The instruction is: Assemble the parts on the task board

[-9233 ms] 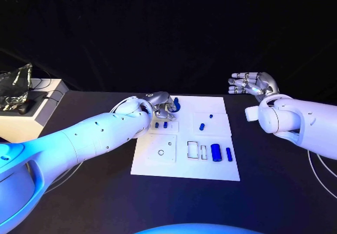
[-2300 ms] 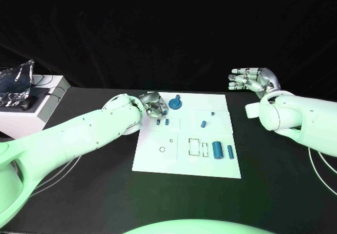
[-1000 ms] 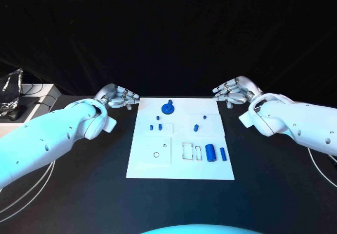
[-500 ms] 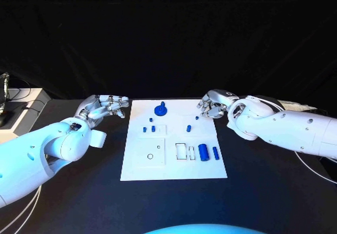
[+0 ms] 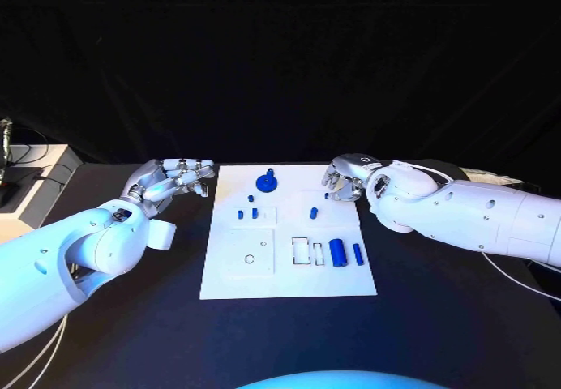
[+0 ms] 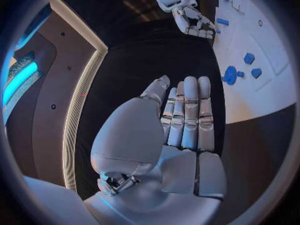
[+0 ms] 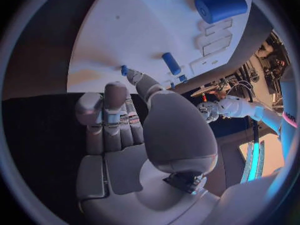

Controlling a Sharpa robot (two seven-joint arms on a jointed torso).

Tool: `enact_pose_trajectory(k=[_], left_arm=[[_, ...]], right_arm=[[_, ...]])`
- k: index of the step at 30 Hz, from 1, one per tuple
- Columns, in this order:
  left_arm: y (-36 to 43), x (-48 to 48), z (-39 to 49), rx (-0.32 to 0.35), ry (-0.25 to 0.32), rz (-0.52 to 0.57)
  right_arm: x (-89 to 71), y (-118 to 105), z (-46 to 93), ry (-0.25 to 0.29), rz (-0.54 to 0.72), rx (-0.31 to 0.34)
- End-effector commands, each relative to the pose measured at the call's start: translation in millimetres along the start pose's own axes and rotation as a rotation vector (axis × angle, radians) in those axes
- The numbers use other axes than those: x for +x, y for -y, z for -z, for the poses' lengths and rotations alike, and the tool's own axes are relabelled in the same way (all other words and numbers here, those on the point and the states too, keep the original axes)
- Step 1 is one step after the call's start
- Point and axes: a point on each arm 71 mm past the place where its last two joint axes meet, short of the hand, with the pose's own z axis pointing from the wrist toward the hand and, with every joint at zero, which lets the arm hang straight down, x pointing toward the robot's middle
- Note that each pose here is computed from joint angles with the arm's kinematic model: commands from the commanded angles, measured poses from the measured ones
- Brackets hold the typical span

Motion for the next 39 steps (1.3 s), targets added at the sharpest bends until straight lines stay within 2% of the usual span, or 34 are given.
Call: enact_pose_trajectory(k=[1, 16, 21, 28, 39], left_arm=[[1.8, 2.2, 0.4, 0.019, -0.015, 0.02], [1.6, 0.8, 1.8, 0.012, -0.012, 0.017], [1.4, 0.6, 1.9, 0.008, -0.013, 0.016], [1.1, 0.2, 2.0, 0.005, -0.011, 0.015], [0.9, 0.3, 2.0, 0.003, -0.013, 0.012]], right_arm=[[6.1, -0.1, -2.0, -0.049, 0.05, 0.005], [19.3, -0.7, -6.7, -0.107, 0.07, 0.015], [21.7, -2.7, -7.5, -0.121, 0.062, -0.002], [23.2, -6.1, -7.5, -0.124, 0.05, -0.026], [26.2, -9.1, -9.0, -0.132, 0.058, -0.026]])
